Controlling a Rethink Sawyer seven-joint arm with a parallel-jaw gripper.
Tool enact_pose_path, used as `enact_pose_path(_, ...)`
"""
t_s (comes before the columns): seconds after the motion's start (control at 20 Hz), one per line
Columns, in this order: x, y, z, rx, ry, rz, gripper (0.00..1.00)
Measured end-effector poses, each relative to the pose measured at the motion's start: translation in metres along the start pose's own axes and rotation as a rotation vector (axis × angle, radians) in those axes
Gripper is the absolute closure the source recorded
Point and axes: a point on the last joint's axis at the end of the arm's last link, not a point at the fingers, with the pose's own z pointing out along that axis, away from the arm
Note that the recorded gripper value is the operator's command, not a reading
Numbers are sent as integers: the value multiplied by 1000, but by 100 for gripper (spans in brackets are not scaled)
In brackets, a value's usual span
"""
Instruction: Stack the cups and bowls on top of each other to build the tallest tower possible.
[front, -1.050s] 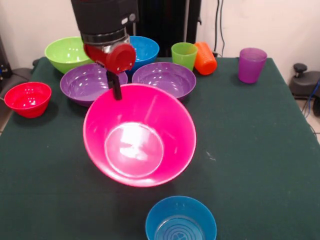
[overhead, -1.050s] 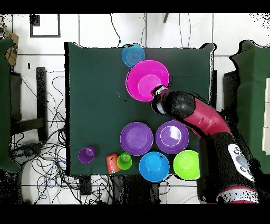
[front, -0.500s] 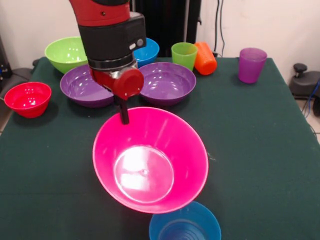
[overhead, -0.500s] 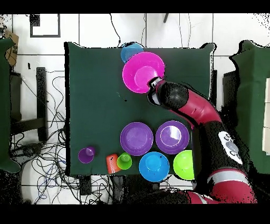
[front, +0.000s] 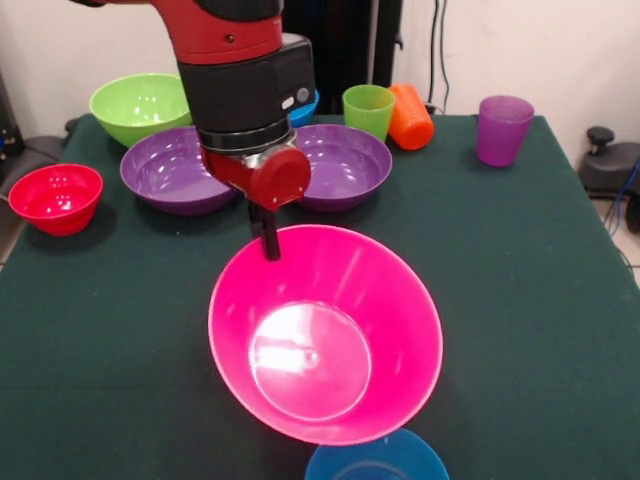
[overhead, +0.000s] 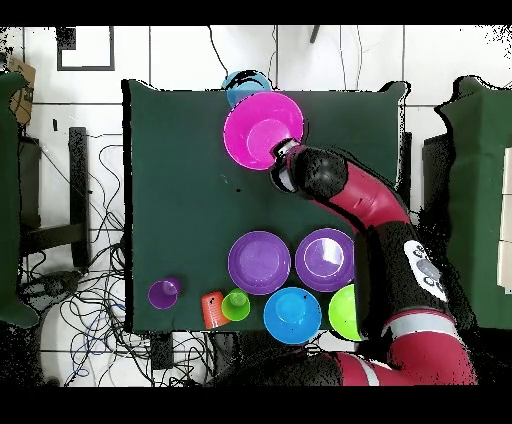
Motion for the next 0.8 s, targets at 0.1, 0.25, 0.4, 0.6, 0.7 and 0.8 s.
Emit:
enact_pose_path(0.1,0,-1,-6,8,9,0,100)
enact_pose_path(0.25,1,-10,-25,26,41,9,100)
enact_pose_path(0.4,-2,-38,-56,53,77,45,100)
enact_pose_path(0.6,-9,-76,-79,76,77,80,100)
enact_pose_path(0.7,-13,-101,-85,96,75,93,100)
enact_pose_path(0.8,-17,-123,-87,115,73,98,100)
